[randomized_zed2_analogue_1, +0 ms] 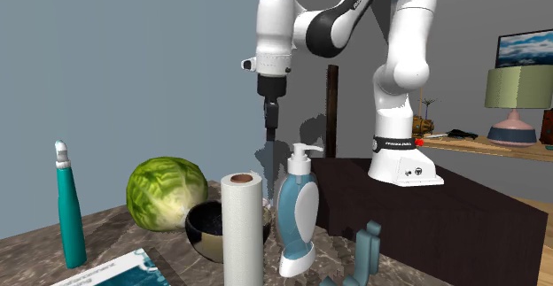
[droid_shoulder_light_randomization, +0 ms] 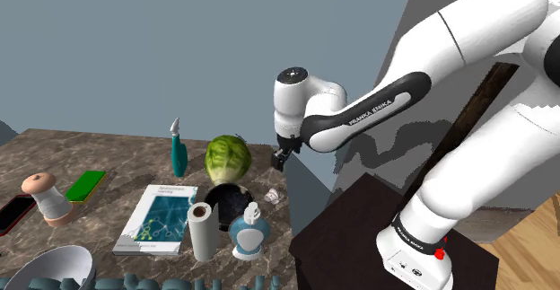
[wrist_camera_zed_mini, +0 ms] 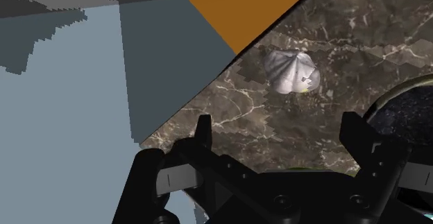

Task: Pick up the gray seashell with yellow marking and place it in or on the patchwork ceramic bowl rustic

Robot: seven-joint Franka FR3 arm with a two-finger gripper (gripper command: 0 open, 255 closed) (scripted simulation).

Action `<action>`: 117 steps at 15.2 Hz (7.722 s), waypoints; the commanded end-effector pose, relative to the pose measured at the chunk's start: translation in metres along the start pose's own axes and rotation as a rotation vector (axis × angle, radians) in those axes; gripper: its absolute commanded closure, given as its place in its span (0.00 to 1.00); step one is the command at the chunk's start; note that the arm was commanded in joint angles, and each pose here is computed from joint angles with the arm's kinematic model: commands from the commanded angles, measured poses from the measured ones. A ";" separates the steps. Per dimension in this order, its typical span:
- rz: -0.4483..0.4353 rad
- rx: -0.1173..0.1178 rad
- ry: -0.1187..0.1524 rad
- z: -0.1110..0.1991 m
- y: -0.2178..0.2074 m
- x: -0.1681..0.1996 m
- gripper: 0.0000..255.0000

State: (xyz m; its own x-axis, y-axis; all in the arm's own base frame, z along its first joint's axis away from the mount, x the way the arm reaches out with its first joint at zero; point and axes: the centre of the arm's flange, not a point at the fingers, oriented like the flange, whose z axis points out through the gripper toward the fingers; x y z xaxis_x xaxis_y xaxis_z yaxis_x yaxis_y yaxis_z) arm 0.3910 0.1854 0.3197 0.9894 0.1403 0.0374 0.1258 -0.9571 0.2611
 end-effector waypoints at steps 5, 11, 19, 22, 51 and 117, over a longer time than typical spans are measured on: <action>-0.012 -0.056 0.006 0.069 -0.044 0.022 0.00; -0.023 -0.115 0.009 0.139 -0.085 0.042 0.00; -0.025 -0.125 0.010 0.183 -0.088 0.046 0.00; -0.025 -0.125 0.010 0.191 -0.087 0.046 0.00; -0.012 -0.120 -0.027 0.148 -0.081 0.044 0.00; 0.017 -0.107 -0.110 0.010 -0.091 0.058 1.00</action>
State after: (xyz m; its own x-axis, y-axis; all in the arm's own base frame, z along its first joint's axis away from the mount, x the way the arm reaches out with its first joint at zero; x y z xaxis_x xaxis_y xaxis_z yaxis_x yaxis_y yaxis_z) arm 0.4344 0.2662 0.2871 0.9938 0.0918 -0.0620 0.1081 -0.9257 0.3625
